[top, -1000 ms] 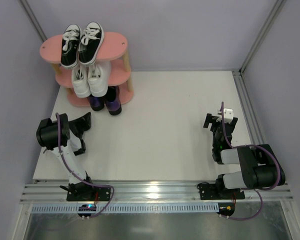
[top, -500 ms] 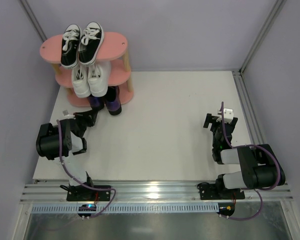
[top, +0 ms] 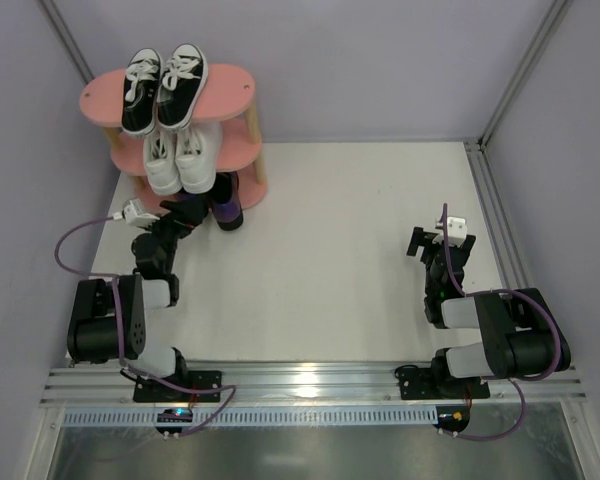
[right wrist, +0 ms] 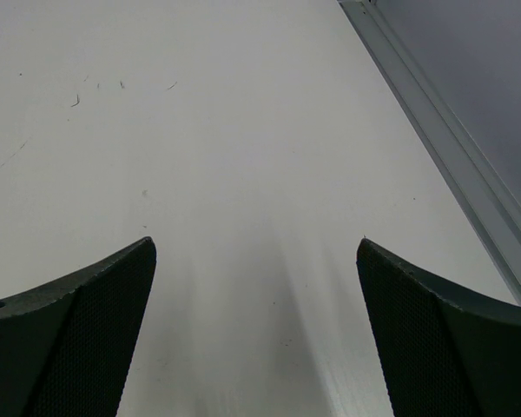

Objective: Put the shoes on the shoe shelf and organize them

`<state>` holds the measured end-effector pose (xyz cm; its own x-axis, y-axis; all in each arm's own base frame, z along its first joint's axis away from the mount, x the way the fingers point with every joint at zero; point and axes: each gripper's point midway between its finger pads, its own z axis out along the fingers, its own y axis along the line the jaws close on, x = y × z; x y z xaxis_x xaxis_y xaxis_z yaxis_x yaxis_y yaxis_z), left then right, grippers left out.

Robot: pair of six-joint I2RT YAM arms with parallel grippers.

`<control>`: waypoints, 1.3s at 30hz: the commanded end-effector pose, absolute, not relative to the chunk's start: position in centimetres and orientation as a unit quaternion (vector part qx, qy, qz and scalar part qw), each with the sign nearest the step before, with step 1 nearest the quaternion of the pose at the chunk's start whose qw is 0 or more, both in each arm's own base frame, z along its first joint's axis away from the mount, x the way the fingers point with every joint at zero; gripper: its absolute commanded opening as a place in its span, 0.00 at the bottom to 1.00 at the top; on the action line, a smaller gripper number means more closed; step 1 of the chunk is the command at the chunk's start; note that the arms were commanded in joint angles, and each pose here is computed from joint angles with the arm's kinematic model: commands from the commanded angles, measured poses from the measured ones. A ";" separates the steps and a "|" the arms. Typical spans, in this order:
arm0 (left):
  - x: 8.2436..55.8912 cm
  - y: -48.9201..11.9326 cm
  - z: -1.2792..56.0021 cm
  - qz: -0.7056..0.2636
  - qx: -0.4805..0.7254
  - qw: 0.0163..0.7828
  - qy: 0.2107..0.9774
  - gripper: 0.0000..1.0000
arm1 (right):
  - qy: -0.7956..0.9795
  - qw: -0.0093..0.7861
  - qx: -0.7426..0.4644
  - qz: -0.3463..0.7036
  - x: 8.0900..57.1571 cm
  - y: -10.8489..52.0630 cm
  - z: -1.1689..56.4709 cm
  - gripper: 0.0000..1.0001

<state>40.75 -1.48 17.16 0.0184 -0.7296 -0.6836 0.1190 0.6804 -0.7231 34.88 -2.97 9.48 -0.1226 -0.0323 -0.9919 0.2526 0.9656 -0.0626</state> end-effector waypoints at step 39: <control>47.1 2.3 12.3 0.072 -0.154 0.662 0.730 1.00 | 0.707 0.696 0.088 -0.092 35.7 -2.8 12.2 0.97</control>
<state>44.94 1.65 9.81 -0.1686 -0.1486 -0.9744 -0.3124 0.9457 -0.0901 34.88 -2.98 9.48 -0.1226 -0.0323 -0.9919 0.2529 0.9655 -0.0627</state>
